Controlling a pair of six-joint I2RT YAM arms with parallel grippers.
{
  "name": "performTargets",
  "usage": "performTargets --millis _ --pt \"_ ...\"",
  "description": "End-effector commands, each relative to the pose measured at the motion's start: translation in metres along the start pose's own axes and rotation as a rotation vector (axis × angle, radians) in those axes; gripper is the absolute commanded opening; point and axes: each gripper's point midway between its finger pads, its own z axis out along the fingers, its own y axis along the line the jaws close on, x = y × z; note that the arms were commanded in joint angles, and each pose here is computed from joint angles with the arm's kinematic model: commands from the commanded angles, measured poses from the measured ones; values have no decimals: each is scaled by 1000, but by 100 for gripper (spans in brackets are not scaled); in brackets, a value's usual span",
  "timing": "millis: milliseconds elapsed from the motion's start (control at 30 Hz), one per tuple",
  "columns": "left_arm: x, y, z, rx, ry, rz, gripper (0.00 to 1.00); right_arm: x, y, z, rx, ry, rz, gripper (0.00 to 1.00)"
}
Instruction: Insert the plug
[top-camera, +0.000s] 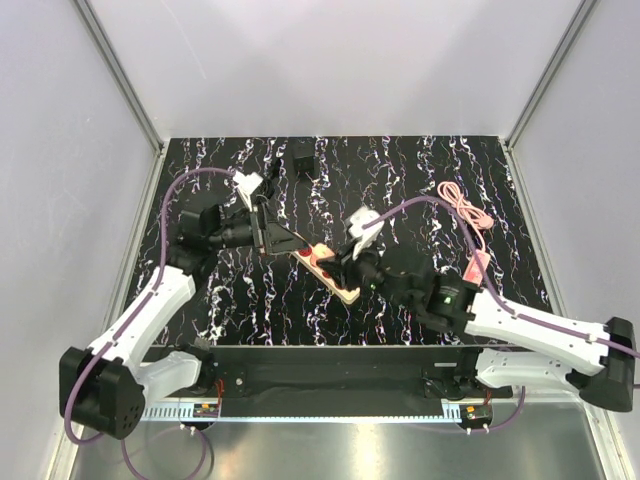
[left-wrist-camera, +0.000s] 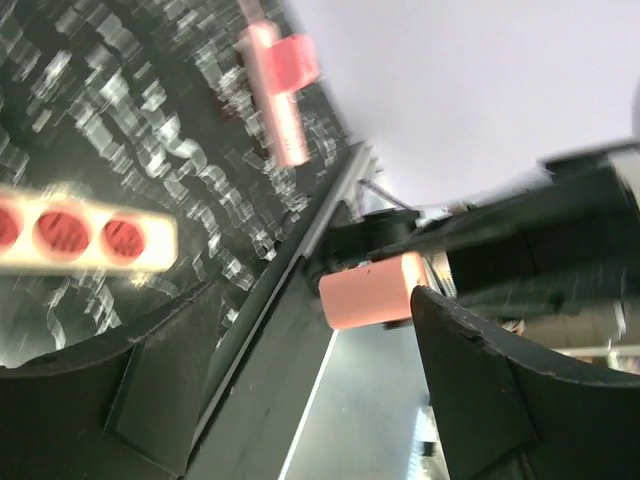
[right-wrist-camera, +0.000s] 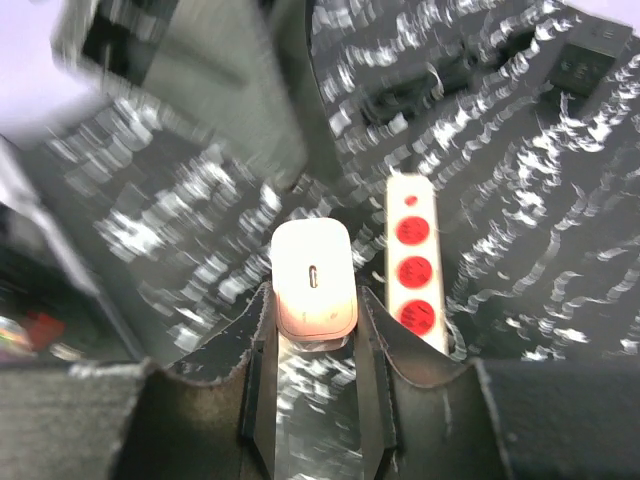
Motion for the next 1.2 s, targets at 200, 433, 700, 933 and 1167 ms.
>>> performTargets --millis 200,433,700,933,1167 --pt "-25 -119 -30 347 -92 425 77 -114 38 -32 -240 -253 460 0" --pt "-9 -146 -33 438 -69 492 66 -135 53 -39 -344 -324 525 0" --pt "-2 -151 -35 467 -55 481 40 -135 53 -48 -379 -370 560 0" --pt "-1 -163 -39 535 -41 448 60 -139 52 -62 -401 -406 546 0" --pt "1 -176 -43 632 -23 413 46 -141 61 -64 -458 -403 539 0"
